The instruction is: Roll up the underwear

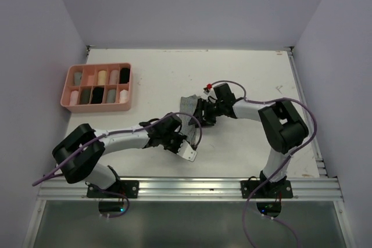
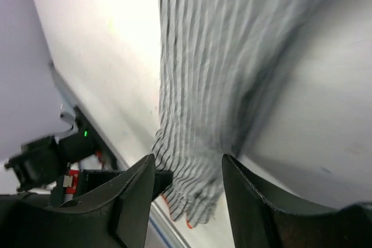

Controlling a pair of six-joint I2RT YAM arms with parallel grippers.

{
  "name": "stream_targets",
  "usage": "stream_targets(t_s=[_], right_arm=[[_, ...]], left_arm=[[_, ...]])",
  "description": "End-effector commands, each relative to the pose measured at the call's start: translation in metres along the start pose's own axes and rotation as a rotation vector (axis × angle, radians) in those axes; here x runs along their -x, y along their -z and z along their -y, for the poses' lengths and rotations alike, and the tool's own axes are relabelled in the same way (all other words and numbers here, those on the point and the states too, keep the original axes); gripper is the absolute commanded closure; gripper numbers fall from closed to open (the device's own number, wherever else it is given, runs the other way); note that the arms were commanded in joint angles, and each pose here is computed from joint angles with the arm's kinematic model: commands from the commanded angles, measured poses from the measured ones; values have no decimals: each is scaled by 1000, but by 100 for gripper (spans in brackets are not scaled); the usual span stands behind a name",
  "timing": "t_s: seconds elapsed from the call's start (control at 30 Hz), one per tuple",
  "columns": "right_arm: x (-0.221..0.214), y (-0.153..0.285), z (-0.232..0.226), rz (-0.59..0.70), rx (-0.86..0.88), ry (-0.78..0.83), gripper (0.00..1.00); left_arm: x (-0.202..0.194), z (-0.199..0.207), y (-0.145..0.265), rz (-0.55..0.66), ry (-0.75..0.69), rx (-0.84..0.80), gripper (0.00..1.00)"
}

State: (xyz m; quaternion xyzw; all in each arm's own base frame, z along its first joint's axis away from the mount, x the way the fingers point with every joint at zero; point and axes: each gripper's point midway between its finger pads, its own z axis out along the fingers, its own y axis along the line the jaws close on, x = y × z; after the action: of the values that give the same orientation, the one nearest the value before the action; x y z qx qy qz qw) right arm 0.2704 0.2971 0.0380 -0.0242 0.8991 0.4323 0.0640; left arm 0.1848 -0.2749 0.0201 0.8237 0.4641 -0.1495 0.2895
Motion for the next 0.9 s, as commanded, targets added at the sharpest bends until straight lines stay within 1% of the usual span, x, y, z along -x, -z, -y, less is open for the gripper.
stream_targets(t_s=[0.0,0.03,0.07,0.13,0.17,0.2,0.23,0.27,0.3,0.33,0.37,0.4,0.43,0.47,0.53,0.57,0.6,0.63,0.67,0.7,0.77,0.8,0.83,0.87], right_arm=[[40,45,3,195,-121,81,46],[40,52,5,218,-134,93,45],[49,70,-8,295,-141,134,45],[50,87,-12,361,-163,177,45],[51,96,-15,393,-172,196,44],[55,115,-31,467,-168,245,44],[55,124,-32,495,-181,284,44],[55,133,-37,524,-185,310,43],[53,151,-52,576,-170,358,42],[52,160,-60,593,-166,412,42],[50,169,-70,610,-149,451,42],[44,181,-83,625,-124,494,41],[41,190,-98,631,-91,554,39],[37,195,-106,631,-71,583,31],[28,202,-119,631,-33,609,18],[26,204,-122,629,-18,601,13],[22,205,-128,620,10,600,2],[13,202,-137,587,80,597,2],[10,201,-142,575,113,585,1],[8,199,-149,561,158,590,1],[4,187,-155,473,213,575,3],[-9,177,-149,398,178,554,4],[-9,177,-156,398,139,670,5],[-3,176,-148,440,21,725,5]], left_arm=[[-3,63,16,30,161,-259,100],[-3,64,17,36,172,-273,100],[-1,62,20,50,179,-283,100],[-7,69,24,65,233,-341,100],[-5,64,27,78,241,-349,100],[-8,66,31,90,276,-379,100],[-13,70,29,87,310,-412,100],[-12,63,30,99,321,-418,100],[-13,64,34,117,356,-446,100],[-18,68,31,116,398,-482,100],[-17,58,30,128,410,-481,100],[-18,61,34,145,452,-515,100],[-22,57,29,148,484,-542,100],[-23,59,34,161,526,-577,100],[-31,63,29,165,587,-640,100],[-32,53,27,173,595,-637,100],[-37,57,26,178,646,-675,100],[-38,54,26,184,664,-681,100],[-40,44,24,190,669,-673,100],[-44,46,21,190,713,-695,100],[-49,34,18,188,738,-679,100],[-52,36,17,181,781,-703,100],[-54,29,15,181,791,-693,100],[-56,28,14,170,832,-696,100]])
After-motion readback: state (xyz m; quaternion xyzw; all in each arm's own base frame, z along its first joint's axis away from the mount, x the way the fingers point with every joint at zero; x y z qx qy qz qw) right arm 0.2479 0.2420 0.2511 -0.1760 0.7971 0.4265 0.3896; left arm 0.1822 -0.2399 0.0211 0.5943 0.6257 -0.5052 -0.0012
